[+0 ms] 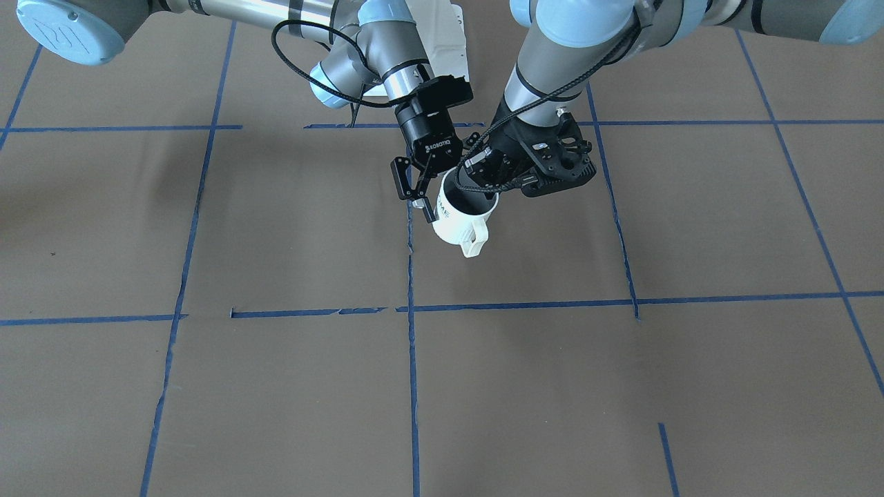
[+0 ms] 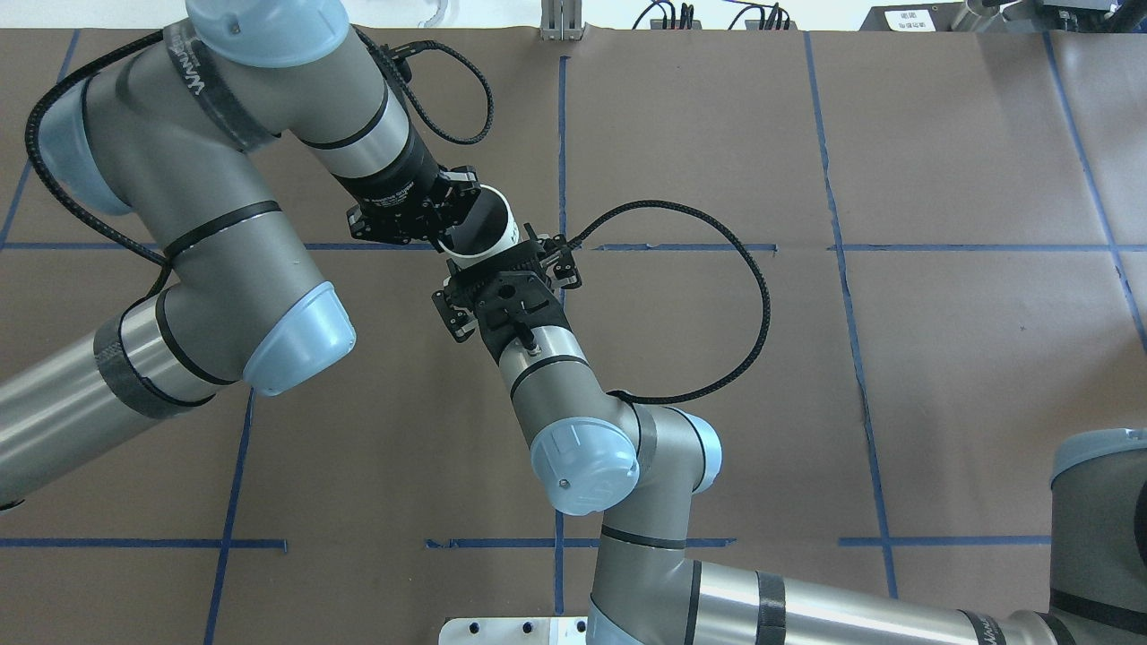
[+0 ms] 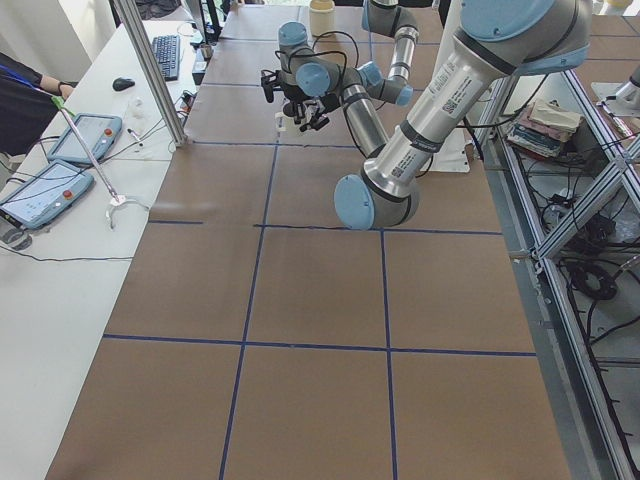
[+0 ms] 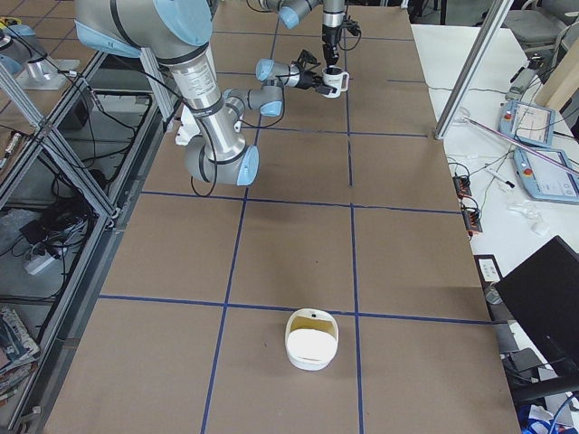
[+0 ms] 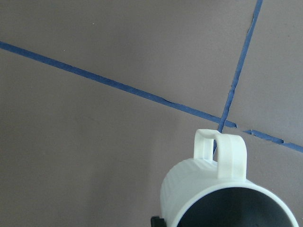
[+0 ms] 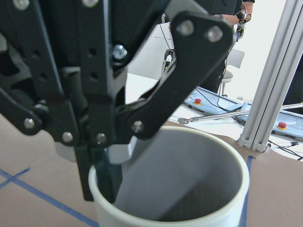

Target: Left arm hands cup to right arm to dump lemon

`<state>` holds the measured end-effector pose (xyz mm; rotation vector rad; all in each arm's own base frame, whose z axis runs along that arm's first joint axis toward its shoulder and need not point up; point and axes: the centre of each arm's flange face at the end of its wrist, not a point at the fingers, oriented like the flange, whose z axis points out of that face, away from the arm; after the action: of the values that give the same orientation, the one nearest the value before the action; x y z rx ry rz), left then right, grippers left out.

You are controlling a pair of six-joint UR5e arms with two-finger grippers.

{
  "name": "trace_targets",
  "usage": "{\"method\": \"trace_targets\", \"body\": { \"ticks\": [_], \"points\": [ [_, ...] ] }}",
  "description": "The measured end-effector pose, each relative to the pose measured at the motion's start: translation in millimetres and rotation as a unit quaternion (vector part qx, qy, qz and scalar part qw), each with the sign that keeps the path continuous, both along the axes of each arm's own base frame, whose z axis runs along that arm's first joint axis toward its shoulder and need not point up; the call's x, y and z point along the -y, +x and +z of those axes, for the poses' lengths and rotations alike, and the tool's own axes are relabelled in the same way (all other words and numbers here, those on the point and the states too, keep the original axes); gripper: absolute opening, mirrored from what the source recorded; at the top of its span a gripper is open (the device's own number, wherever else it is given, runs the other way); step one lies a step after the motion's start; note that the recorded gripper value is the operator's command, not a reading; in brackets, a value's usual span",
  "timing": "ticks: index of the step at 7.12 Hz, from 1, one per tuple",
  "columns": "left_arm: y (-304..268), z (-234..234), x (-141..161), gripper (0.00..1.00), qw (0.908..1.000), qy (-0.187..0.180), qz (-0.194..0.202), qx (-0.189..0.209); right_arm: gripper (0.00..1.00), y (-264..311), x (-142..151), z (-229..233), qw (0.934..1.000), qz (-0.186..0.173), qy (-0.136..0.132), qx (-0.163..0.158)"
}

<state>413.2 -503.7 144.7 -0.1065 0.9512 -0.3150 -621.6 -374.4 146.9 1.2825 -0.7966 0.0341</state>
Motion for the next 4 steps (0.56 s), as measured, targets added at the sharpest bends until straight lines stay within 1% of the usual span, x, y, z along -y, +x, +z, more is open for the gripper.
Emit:
{"method": "trace_targets", "body": {
  "ticks": [2, 4],
  "points": [
    [-1.7, 2.4, 9.3, 0.00, 1.0000, 0.003, -0.008, 0.003, 1.00, -1.3, -1.8, 1.9, 1.0000, -0.001, 0.000, -0.002],
    [-13.6, 14.6, 38.6, 0.00, 0.9995, 0.017, -0.025, 0.004, 1.00, -5.2, -8.1, 5.7, 1.0000, -0.007, -0.001, -0.004]
  ]
}}
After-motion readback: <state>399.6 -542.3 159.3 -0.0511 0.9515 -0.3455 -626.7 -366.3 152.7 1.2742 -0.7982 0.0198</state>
